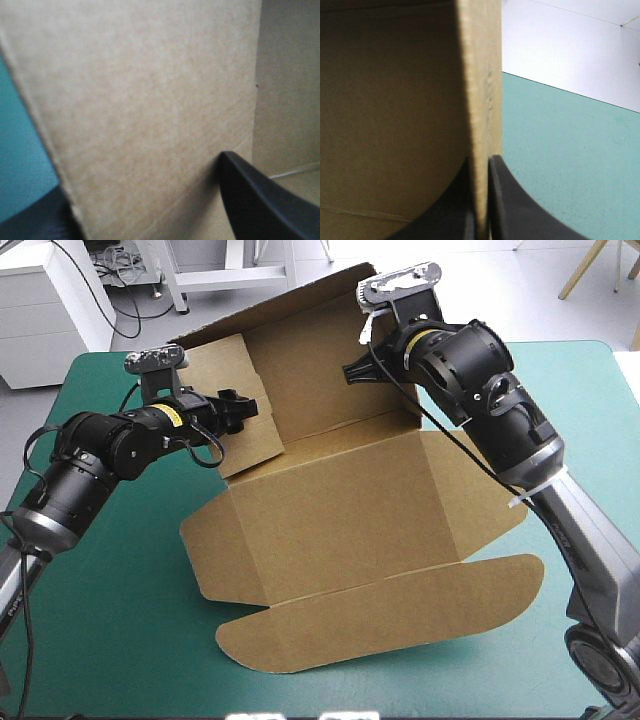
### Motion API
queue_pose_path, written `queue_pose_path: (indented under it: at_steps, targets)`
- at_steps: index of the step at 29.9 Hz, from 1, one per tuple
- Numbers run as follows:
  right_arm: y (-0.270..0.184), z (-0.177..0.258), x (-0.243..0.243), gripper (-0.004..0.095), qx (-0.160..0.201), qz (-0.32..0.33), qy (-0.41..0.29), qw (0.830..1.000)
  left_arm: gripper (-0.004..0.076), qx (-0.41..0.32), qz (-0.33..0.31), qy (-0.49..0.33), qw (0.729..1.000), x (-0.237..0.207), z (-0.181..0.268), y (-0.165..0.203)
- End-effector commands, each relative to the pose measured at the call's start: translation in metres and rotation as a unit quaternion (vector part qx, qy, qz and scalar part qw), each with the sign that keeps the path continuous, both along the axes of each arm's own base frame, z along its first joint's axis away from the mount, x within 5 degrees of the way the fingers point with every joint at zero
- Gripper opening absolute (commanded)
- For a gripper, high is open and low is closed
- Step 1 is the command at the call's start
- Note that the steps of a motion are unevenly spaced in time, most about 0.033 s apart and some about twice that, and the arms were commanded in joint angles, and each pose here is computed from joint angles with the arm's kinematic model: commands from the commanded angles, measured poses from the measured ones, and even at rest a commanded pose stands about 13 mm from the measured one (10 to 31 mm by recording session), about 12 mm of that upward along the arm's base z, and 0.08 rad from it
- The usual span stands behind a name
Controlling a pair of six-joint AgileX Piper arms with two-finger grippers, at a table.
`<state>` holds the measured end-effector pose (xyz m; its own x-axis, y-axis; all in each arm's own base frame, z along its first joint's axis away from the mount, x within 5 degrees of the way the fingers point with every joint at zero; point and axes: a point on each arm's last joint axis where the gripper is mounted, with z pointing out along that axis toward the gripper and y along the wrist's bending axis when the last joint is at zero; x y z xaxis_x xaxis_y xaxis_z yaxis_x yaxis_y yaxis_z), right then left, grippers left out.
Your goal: Fold the box
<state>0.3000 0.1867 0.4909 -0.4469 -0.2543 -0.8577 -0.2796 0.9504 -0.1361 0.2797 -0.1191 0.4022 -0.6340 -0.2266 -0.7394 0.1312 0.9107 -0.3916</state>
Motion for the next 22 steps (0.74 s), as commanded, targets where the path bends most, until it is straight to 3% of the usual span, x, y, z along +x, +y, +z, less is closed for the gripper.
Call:
queue_pose_path:
  at_steps: [1,5,10,16,22]
  targets:
    - [-0.004,0.03,-0.017,-0.0004,0.059,0.024,-0.061,0.996,0.0305,-0.058,0.003,-0.059,0.997,-0.002,0.024,-0.004]
    - [-0.005,0.029,-0.017,-0.0004,0.057,0.022,-0.055,0.997,-0.0005,-0.058,0.003,-0.058,0.997,0.0,0.023,-0.005]
    - [-0.007,0.025,-0.018,-0.0004,0.046,0.014,-0.033,0.998,-0.001,-0.04,-0.01,-0.046,0.998,-0.004,0.022,-0.005]
    - [-0.017,0.017,-0.021,-0.0004,0.018,-0.012,0.025,0.999,-0.001,0.042,-0.066,-0.061,0.995,-0.014,0.036,-0.028]
    - [-0.034,0.003,-0.005,-0.0004,0.089,0.015,0.102,0.991,-0.001,0.169,-0.052,0.019,0.984,0.009,0.039,-0.05]
